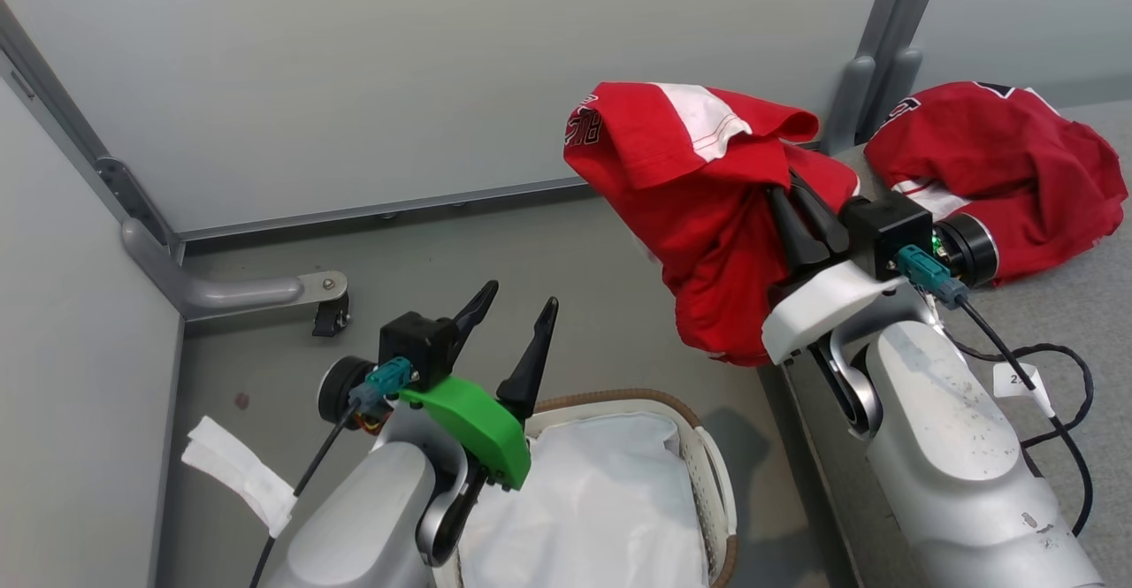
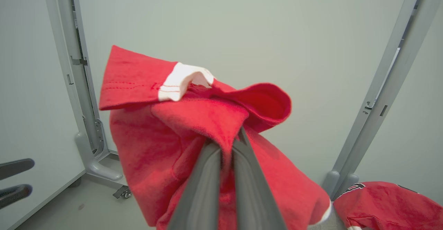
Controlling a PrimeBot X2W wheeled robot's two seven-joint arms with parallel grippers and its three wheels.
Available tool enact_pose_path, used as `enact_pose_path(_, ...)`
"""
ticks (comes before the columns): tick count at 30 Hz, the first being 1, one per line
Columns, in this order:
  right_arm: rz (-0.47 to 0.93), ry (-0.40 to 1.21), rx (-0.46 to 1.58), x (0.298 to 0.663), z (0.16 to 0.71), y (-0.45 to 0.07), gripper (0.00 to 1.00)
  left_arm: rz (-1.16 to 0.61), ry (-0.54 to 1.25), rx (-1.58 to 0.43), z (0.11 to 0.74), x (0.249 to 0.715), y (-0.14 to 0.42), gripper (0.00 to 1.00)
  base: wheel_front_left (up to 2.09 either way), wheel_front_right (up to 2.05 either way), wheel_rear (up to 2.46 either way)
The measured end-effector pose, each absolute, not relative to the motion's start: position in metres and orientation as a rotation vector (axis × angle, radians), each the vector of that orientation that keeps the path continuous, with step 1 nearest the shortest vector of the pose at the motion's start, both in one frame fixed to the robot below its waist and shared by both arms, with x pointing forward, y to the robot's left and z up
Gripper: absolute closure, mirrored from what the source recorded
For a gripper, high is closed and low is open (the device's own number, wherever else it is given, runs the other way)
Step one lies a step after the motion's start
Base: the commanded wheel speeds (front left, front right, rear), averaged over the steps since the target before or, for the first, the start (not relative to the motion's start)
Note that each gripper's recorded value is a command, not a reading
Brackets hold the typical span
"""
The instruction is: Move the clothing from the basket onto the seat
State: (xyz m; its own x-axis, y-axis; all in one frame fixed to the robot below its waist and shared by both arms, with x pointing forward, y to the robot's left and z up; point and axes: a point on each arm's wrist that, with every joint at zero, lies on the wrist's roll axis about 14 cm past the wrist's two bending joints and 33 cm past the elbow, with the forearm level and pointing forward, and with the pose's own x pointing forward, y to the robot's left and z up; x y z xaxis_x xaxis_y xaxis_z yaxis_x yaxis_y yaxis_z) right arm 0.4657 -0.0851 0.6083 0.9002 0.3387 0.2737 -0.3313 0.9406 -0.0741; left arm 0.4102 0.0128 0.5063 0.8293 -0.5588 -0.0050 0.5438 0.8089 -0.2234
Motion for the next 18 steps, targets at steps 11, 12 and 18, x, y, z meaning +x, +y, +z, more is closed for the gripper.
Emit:
enact_pose_path(11, 0.286, -0.264, -0.032, 0.469, 0.598, -0.107, 1.00, -0.585, 0.076, -0.222, 0.496, 0.405, 0.009, 0.00, 0.00, 0.00, 0.00)
enact_pose_path(12, 0.276, -0.263, -0.036, 0.469, 0.598, -0.111, 1.00, -0.591, 0.072, -0.223, 0.497, 0.405, 0.006, 0.00, 0.00, 0.00, 0.00)
enact_pose_path(18, 0.195, -0.249, -0.069, 0.466, 0.593, -0.143, 1.00, -0.656, 0.059, -0.235, 0.500, 0.404, -0.018, 0.00, 0.00, 0.00, 0.00)
